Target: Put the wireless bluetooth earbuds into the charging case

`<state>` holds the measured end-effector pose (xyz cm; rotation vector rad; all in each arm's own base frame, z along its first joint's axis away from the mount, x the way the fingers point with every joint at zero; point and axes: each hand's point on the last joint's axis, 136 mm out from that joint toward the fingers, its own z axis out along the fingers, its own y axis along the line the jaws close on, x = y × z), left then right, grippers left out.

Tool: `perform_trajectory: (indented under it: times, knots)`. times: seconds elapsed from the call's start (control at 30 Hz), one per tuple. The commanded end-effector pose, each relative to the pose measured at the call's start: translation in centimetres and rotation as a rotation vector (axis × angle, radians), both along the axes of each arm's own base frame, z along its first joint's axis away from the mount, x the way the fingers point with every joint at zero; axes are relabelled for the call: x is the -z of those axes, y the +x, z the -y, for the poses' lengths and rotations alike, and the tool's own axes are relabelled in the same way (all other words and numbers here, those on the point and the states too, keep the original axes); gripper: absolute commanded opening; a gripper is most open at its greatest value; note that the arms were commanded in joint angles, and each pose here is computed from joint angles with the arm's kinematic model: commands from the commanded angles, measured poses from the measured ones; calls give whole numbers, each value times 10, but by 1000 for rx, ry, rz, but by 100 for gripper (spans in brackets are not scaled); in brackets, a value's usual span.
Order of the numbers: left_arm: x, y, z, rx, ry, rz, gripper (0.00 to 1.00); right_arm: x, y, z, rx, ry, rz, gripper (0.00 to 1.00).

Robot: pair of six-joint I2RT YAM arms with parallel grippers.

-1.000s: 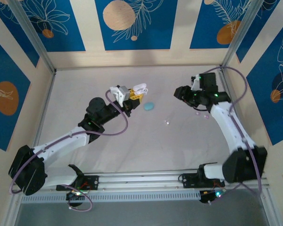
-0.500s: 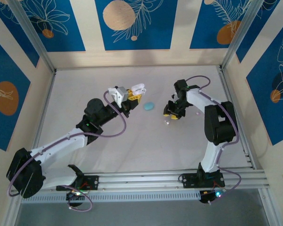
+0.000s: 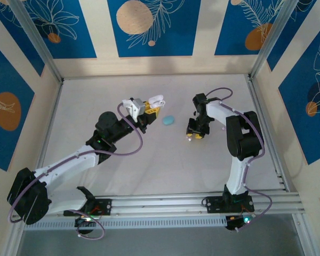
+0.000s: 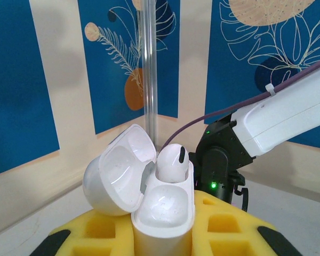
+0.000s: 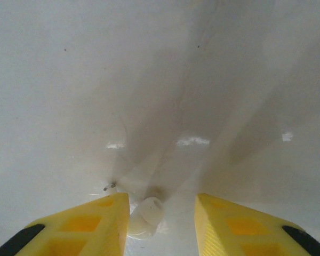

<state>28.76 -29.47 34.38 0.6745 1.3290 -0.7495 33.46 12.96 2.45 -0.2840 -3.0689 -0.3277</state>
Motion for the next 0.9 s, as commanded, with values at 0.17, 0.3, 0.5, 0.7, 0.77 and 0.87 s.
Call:
perform_trajectory:
  times: [0.17, 0.3, 0.5, 0.7, 0.77, 0.87]
  knots:
    - [-8, -4, -3, -13, -9, 30, 21, 6, -18, -12, -98, -31, -47, 29]
    - [-8, -4, -3, -14, -8, 31, 21, 5, -29, -16, -164, -57, -44, 28]
    - [-9, -3, -2, -11, -10, 28, 21, 4, -49, -29, -356, -74, -21, 27]
    - [-9, -4, 0, -1, -10, 25, 21, 3, -64, -24, -425, -87, -21, 27]
    - [-8, -4, -2, -7, -10, 24, 21, 0, -64, -16, -399, -107, -9, 28]
    - [-9, -4, -2, -9, -13, 26, 21, -4, -63, -16, -349, -56, 14, 30]
